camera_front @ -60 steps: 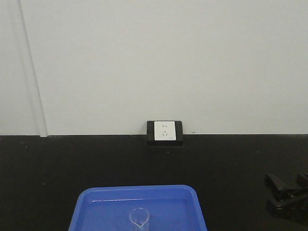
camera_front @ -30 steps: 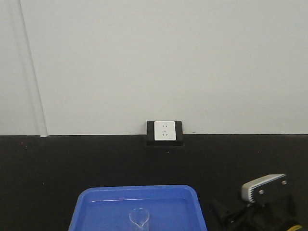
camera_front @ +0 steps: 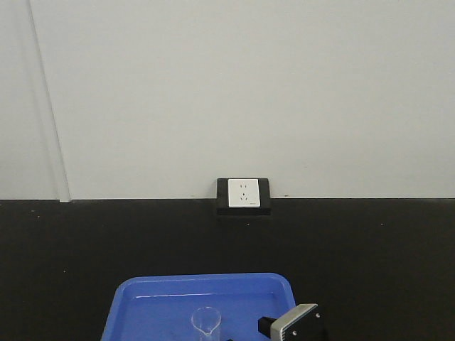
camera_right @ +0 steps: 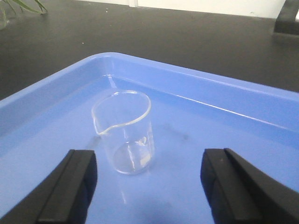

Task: Move beaker to silver tray on left bench
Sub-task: 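Close the right gripper around the glass beaker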

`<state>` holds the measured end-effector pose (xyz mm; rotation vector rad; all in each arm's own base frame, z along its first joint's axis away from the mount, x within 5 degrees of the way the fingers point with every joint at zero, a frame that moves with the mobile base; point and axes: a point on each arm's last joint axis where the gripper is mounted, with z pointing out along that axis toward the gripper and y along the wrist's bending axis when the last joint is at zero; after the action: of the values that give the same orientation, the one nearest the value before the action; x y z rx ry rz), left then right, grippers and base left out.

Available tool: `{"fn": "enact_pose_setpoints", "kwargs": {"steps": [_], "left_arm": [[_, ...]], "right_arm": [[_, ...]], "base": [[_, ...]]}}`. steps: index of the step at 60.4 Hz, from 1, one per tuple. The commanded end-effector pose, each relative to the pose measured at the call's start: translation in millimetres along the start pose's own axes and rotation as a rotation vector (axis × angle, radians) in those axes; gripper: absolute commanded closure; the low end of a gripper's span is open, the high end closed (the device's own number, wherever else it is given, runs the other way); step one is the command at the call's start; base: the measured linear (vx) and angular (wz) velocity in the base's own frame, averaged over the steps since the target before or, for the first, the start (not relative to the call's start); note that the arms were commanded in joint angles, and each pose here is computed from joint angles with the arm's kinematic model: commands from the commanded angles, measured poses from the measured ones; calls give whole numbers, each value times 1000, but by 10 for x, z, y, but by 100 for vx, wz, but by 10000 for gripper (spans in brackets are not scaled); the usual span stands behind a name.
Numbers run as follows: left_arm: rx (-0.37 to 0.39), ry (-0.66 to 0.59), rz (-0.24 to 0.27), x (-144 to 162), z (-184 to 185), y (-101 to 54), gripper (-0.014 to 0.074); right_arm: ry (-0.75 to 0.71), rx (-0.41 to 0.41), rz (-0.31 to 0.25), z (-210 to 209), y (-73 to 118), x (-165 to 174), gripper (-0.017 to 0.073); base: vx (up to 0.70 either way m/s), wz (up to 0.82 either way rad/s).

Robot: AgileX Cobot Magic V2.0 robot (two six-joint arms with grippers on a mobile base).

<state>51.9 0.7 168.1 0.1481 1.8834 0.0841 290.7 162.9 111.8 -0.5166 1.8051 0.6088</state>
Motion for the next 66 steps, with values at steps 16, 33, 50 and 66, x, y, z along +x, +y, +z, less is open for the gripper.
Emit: {"fn": "enact_pose_setpoints", "kwargs": {"steps": [16, 33, 50, 66], "left_arm": [[4, -71, -3, -17, 17, -9, 592], [4, -71, -3, -17, 17, -9, 592], [4, -71, -3, -17, 17, -9, 592], [4, -71, -3, -17, 17, -9, 592]], "right_arm": [[-144, -155, -9, 299, 62, -217, 28], [-136, -182, 6, 501, 23, -149, -16], [-149, -187, -9, 680, -17, -145, -68], [-181, -239, -44, 953, 156, -171, -55]], "base": [[0, 0], [0, 0], [0, 0], [0, 0]]}}
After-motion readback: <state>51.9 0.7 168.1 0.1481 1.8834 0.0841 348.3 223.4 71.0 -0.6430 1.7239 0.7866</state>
